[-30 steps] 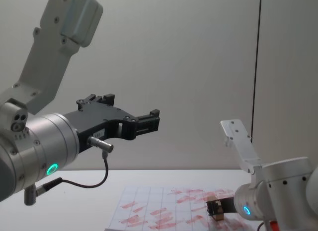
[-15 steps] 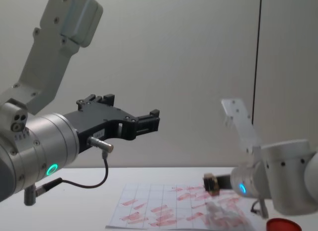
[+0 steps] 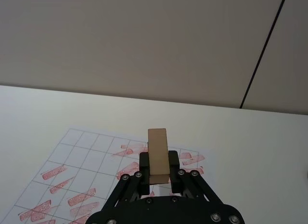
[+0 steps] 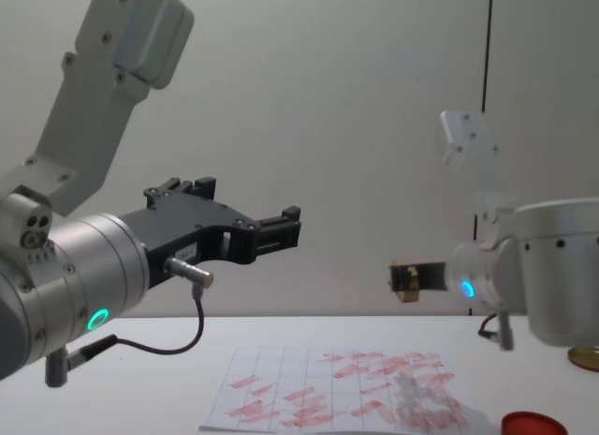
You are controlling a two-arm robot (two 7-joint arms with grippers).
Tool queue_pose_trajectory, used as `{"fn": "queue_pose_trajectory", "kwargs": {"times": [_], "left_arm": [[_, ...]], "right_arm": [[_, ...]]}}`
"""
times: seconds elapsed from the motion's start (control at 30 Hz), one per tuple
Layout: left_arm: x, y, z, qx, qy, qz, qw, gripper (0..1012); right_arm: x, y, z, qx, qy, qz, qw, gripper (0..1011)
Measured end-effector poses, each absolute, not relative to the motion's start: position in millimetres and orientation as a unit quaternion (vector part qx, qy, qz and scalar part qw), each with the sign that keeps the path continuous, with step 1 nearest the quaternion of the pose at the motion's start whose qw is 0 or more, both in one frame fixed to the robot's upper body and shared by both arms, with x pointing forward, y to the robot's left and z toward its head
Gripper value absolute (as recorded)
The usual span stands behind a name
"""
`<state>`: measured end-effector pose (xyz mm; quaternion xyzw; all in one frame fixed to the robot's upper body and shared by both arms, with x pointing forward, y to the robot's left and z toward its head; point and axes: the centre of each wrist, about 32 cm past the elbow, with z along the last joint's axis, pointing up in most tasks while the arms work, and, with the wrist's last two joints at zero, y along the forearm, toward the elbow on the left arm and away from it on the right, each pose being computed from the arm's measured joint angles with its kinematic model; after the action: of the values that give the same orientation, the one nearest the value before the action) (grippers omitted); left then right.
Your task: Use the one hand to pick up the stamp and affix it onto the A4 paper.
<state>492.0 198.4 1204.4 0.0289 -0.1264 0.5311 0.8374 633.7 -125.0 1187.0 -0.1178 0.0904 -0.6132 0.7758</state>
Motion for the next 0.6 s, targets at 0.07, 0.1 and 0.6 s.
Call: {"fn": "queue_pose_trajectory", "kwargs": {"times": [0.07, 0.1, 0.6], "left_arm": [[492, 198, 1204, 0.029, -0.126, 0.531, 0.837, 993], [492, 198, 1204, 0.029, -0.126, 0.531, 0.837, 993], [492, 198, 1204, 0.029, -0.126, 0.531, 0.837, 993]], "right_arm": [[631, -127, 1190, -0.115, 0.09, -0.616, 0.774, 216], [629, -129, 1192, -0.115, 0.089, -0.619, 0.772, 216], [604, -158, 1195, -0.126, 0.096, -0.647, 0.746, 217]]}}
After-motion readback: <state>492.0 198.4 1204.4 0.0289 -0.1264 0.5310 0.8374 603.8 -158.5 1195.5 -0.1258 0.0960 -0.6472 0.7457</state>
